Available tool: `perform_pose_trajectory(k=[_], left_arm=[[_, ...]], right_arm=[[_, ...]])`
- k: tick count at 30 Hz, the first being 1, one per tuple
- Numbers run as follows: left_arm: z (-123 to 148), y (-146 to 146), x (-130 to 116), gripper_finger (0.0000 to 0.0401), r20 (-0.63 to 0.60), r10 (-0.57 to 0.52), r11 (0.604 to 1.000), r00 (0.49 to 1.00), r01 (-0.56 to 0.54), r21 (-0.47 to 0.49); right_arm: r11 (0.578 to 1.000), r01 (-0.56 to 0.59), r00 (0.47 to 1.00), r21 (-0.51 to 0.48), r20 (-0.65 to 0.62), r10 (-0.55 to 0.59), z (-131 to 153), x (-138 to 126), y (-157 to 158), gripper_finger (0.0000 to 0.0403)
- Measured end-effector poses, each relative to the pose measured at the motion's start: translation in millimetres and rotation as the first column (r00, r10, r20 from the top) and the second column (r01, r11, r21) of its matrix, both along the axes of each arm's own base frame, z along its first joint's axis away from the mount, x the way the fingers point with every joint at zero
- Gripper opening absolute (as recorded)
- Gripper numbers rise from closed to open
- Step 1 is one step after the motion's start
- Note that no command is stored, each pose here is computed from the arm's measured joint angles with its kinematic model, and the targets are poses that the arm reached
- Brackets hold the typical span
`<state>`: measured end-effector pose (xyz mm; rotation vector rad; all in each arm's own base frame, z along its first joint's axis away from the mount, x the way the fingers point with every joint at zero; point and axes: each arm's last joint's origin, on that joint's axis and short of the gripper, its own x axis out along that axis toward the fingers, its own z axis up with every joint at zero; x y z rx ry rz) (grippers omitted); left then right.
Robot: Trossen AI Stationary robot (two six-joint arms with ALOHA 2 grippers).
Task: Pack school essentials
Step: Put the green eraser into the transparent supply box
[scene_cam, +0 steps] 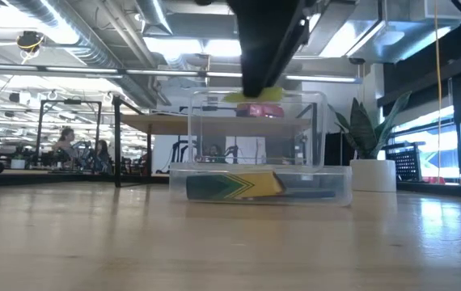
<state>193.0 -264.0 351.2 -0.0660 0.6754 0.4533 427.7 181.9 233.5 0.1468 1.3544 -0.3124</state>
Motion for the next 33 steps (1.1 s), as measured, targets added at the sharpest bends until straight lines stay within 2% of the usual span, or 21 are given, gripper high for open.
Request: perform_pose_trajectory(k=[4,7,21,28,33], left_arm=[[0.0,0.0,0.0,0.0254,0.000,0.000,1.000,1.000,0.000,0.000],[0.0,0.0,0.0,0.0254,-0.009,-0.014,1.000,1.000,0.014,0.016],[0.0,0.0,0.1,0.0254,-0.017,-0.027,0.999,0.999,0.027,0.030],[0.0,0.0,0.1,0.0254,-0.017,-0.027,0.999,0.999,0.027,0.030],[0.0,0.2,0.3,0.0254,-0.017,-0.026,0.999,1.000,0.026,0.030]], right_arm=[[0.995,0.023,0.999,-0.100,-0.043,-0.028,15.4,-6.0,-13.5,0.0108],[0.990,0.032,0.997,-0.137,-0.072,-0.042,21.6,-7.8,-23.6,0.0108],[0.986,-0.057,0.992,-0.156,-0.121,0.038,22.1,3.9,-60.3,0.0108],[0.983,-0.096,0.988,-0.157,-0.137,0.075,20.6,4.3,-61.6,0.0108],[0.979,-0.119,0.973,-0.165,-0.214,0.082,8.1,-7.8,-58.5,0.0108]])
